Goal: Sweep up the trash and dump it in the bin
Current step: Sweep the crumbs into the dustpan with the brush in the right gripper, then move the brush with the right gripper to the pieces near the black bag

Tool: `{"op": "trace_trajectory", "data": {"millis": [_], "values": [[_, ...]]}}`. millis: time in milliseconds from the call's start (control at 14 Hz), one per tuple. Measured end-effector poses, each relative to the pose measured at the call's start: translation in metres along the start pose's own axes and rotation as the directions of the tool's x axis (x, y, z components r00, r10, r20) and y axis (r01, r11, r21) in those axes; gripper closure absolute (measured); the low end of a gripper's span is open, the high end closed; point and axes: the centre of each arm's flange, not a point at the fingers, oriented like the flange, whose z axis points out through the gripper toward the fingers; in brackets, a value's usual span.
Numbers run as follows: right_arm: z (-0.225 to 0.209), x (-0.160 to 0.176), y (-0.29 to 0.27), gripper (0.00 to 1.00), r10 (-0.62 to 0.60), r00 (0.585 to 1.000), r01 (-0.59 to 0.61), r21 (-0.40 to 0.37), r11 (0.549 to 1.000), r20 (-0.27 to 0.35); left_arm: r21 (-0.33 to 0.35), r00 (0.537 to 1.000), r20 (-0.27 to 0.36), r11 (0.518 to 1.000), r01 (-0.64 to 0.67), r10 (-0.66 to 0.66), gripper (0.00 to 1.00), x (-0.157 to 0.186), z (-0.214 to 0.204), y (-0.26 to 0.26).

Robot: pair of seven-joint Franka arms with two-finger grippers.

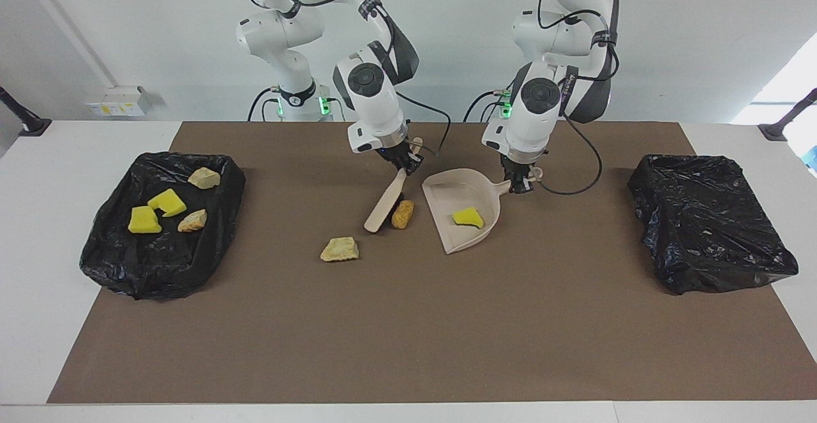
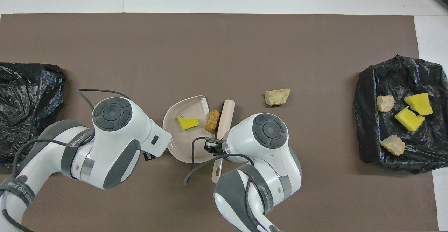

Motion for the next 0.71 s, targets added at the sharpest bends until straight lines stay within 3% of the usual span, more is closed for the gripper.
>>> {"op": "trace_trajectory", "data": {"millis": [214, 429, 714], "values": [[-0.002, -0.010, -0.015, 0.74, -0.184, 0.983, 0.184, 0.035, 0.982, 0.010, 0.001, 1.000, -0.003, 1.000, 0.001, -0.001, 0.69, 0.000, 0.000, 0.000], [-0.016, -0.006, -0.010, 0.74, -0.257, 0.966, 0.256, 0.029, 0.966, 0.037, 0.001, 1.000, -0.004, 1.000, 0.002, -0.002, 0.69, 0.000, 0.000, 0.000], [-0.078, 0.028, 0.045, 0.74, -0.290, 0.957, 0.292, -0.073, 0.954, 0.030, 0.000, 1.000, -0.005, 1.000, 0.007, -0.007, 0.69, 0.000, 0.000, 0.000]]}}
